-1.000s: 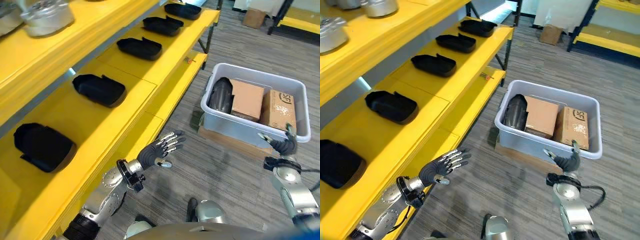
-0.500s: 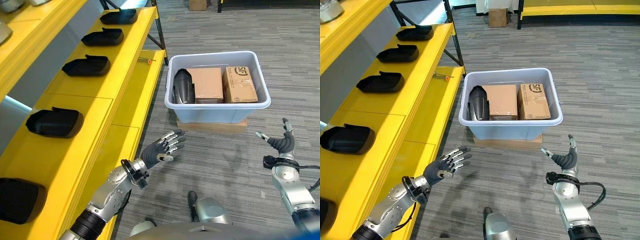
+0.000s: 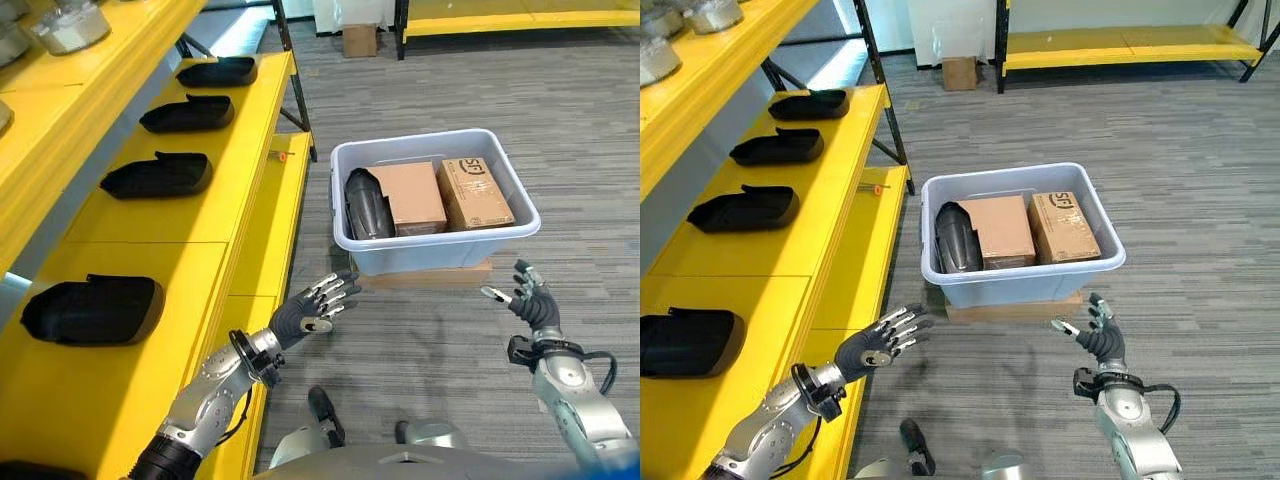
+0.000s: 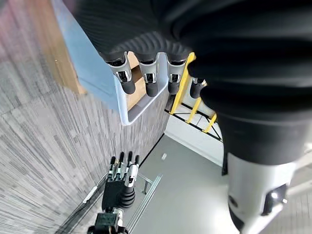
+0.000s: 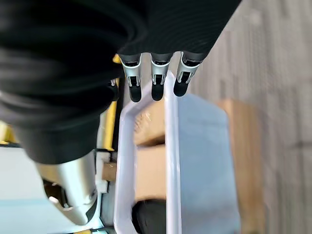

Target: Move parts from the plastic box to the shelf.

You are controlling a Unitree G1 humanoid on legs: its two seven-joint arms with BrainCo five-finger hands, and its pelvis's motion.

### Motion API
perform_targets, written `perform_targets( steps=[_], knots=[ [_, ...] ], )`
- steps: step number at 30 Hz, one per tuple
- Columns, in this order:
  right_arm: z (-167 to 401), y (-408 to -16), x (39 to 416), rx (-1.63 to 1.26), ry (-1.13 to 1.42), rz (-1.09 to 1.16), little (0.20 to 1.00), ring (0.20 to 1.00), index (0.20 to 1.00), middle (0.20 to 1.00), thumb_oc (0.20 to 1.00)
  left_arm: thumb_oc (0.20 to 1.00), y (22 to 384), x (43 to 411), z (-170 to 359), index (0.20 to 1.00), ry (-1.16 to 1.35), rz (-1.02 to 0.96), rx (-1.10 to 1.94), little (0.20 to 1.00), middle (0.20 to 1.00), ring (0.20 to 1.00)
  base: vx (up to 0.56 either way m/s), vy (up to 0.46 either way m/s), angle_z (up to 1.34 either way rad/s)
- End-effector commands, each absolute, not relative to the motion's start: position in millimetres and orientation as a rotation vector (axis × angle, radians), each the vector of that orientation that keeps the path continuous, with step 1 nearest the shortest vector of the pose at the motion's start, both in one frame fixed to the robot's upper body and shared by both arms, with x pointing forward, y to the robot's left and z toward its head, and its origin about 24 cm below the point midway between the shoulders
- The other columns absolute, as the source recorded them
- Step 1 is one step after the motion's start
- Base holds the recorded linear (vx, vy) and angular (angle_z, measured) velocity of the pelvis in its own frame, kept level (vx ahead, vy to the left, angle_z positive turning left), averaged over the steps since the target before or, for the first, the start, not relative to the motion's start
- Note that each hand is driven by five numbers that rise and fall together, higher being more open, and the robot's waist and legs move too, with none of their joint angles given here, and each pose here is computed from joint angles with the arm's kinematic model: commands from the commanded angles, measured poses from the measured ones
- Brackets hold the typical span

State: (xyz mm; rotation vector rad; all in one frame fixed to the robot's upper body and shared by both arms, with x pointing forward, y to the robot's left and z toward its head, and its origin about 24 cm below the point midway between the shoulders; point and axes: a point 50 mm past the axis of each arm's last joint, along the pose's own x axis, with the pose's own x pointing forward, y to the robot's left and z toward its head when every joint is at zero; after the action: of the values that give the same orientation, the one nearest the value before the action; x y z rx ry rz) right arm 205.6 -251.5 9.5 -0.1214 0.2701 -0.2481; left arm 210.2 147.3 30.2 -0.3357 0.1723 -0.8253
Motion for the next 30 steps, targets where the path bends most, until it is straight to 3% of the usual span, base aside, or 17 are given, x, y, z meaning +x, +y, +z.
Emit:
perform_targets(
  steps=[1,8,16,25,30],
  knots=[
    [36.9,-237.5,228.9,-0.093,0.111,-0.183,1.000,1.000,1.000,1.000,1.000,1.000,156.2,215.2,41.1,1.000,0.085,-0.782,-0.255,1.000,1.000,1.000,0.10,0.079,-0.02],
    [37.2,-201.9,255.2,-0.013,0.107,-0.116,1.000,1.000,1.000,1.000,1.000,1.000,151.5,219.0,46.2,1.000,0.062,-0.826,-0.203,1.000,1.000,1.000,0.15,0.040,-0.15],
    [42.4,-185.6,255.1,-0.067,0.050,-0.058,1.000,1.000,1.000,1.000,1.000,1.000,134.5,228.2,69.5,1.000,-0.064,-0.827,-0.202,1.000,1.000,1.000,0.17,-0.373,-0.20],
    [35.1,-199.7,250.3,-0.158,0.132,0.059,1.000,1.000,1.000,1.000,1.000,1.000,133.9,219.5,61.4,1.000,-0.020,-0.856,-0.213,1.000,1.000,1.000,0.22,-0.445,0.27],
    [41.7,-228.0,253.3,-0.210,0.108,-0.063,1.000,1.000,1.000,1.000,1.000,1.000,144.3,222.0,63.1,1.000,-0.015,-0.786,-0.247,1.000,1.000,1.000,0.14,-0.356,0.01]
  ],
)
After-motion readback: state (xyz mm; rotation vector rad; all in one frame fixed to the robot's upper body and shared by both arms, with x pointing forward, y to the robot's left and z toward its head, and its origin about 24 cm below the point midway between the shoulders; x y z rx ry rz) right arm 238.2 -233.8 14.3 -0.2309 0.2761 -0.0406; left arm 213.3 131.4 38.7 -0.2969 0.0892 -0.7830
